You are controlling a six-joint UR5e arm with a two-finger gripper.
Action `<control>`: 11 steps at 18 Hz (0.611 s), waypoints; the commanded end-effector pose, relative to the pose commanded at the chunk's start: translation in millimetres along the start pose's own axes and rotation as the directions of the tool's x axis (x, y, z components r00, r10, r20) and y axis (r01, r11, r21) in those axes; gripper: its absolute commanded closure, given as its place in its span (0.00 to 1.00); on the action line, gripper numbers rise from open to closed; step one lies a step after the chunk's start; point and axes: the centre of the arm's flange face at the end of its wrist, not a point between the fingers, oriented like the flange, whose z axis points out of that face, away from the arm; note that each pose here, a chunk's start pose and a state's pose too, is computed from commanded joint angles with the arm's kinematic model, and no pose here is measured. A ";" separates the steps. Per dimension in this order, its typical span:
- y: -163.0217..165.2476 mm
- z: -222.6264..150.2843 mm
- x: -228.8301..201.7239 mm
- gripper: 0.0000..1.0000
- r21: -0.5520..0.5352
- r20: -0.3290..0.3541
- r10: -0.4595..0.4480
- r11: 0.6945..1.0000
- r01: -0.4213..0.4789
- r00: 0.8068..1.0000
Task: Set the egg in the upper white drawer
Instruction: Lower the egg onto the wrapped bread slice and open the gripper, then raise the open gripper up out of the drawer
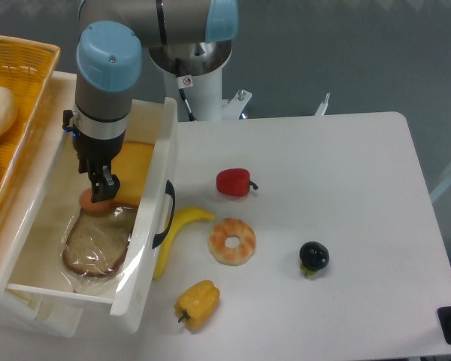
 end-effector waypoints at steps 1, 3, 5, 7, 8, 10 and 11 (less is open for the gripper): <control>1.2 -0.7 -1.2 0.23 0.001 0.002 -0.002 1.000 0.002 1.000; 3.8 -4.3 -3.5 0.10 0.004 0.014 -0.005 1.000 0.005 1.000; 6.3 -17.7 -6.2 0.02 0.016 0.040 -0.010 1.000 0.009 0.999; 8.0 -36.2 -9.7 0.01 0.033 0.070 -0.018 0.999 0.016 0.997; 11.3 -43.1 -11.8 0.01 0.046 0.078 -0.027 0.999 0.023 0.997; 20.6 -60.2 -15.2 0.00 0.089 0.095 -0.051 0.995 0.043 0.994; 25.6 -66.1 -17.4 0.00 0.105 0.101 -0.066 0.993 0.056 0.993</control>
